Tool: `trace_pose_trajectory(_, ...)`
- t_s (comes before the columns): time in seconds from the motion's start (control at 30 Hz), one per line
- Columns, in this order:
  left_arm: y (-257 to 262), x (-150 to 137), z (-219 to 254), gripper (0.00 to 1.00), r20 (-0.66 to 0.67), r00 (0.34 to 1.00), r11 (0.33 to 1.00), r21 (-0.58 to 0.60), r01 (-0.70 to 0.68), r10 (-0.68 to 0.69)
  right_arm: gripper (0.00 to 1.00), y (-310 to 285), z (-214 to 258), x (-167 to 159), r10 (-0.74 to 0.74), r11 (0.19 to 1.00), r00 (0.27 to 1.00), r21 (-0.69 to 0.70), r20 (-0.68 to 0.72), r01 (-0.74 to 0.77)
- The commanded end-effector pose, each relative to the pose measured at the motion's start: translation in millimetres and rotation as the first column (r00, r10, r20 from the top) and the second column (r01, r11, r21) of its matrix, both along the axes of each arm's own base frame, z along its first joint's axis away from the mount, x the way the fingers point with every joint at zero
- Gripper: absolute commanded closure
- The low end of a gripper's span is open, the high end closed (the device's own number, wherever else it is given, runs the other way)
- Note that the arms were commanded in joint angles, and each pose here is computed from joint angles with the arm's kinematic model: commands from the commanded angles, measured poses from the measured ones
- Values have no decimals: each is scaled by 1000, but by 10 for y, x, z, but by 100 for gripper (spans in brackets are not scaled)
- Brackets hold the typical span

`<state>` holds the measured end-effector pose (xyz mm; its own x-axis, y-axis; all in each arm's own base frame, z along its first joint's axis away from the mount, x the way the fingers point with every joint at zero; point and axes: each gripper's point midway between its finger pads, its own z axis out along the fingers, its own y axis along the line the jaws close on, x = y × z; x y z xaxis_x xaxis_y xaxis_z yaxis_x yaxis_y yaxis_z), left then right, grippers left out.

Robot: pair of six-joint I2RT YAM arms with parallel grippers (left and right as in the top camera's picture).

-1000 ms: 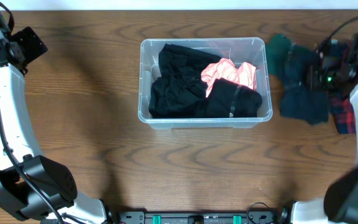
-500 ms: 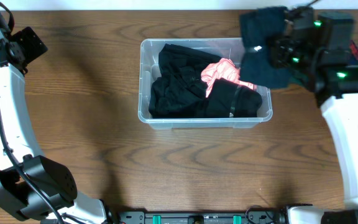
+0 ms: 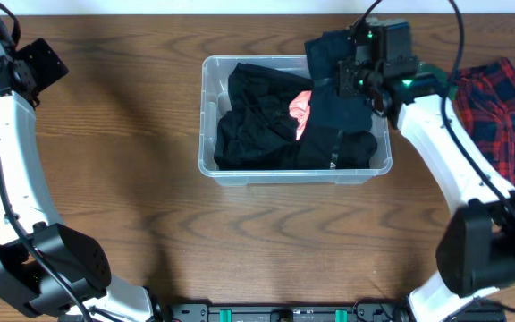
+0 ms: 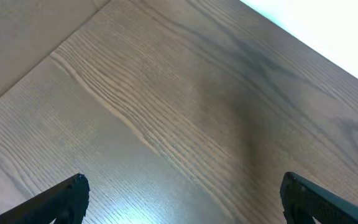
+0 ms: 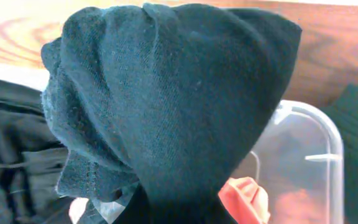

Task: Pack container
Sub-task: 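Lift the navy garment and carry it into the bin, then press the navy garment down into the bin's right side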

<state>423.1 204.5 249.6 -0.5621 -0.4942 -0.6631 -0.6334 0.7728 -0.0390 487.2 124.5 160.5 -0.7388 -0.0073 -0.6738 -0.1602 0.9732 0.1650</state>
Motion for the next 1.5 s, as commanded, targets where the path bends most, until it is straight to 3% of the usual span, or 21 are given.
trace_pose_trajectory(0.0, 31, -18, 29, 2, 1, 1000, 1000, 12, -9, 9, 98, -14, -121, 72, -38, 999, 999, -7, -17, 38)
trace_pose_trajectory(0.4, 31, -18, 29, 2, 1, 1000, 1000, 12, -9, 9, 99, -78, -435, -149, -46, 998, 986, -52, -158, 38)
trace_pose_trajectory(0.57, 31, -18, 29, 2, 1, 1000, 1000, 12, -9, 9, 96, -238, -503, -178, -105, 988, 980, -133, -171, 83)
trace_pose_trajectory(0.63, 31, -18, 29, 2, 1, 1000, 1000, 12, -9, 9, 87, -284, -487, -147, -113, 983, 982, -162, -151, 88)
trace_pose_trajectory(0.73, 31, -18, 29, 2, 1, 1000, 1000, 12, -9, 9, 57, -273, -443, -83, -74, 982, 991, -183, -115, 52)
trace_pose_trajectory(0.8, 31, -18, 29, 2, 1, 1000, 1000, 12, -9, 9, 22, -265, -417, -48, -45, 980, 995, -200, -95, 25)
trace_pose_trajectory(0.83, 31, -18, 29, 2, 1, 1000, 1000, 12, -9, 9, 11, -260, -403, -28, -25, 977, 996, -213, -83, 6)
trace_pose_trajectory(0.93, 31, -18, 29, 2, 1, 1000, 1000, 12, -9, 9, 1, -246, -324, 42, 57, 961, 998, -269, -36, -65)
trace_pose_trajectory(1.1, 31, -18, 29, 2, 1, 1000, 1000, 12, -9, 9, 2, -225, -17, 73, 89, 957, 995, -281, 41, -74)
trace_pose_trajectory(1.33, 31, -18, 29, 2, 1, 1000, 1000, 12, -9, 9, 23, -195, 513, -34, 98, 963, 985, -262, 143, -58)
trace_pose_trajectory(1.47, 31, -18, 29, 2, 1, 1000, 1000, 12, -9, 9, 36, -130, 537, -84, 114, 962, 984, -262, 139, -74)
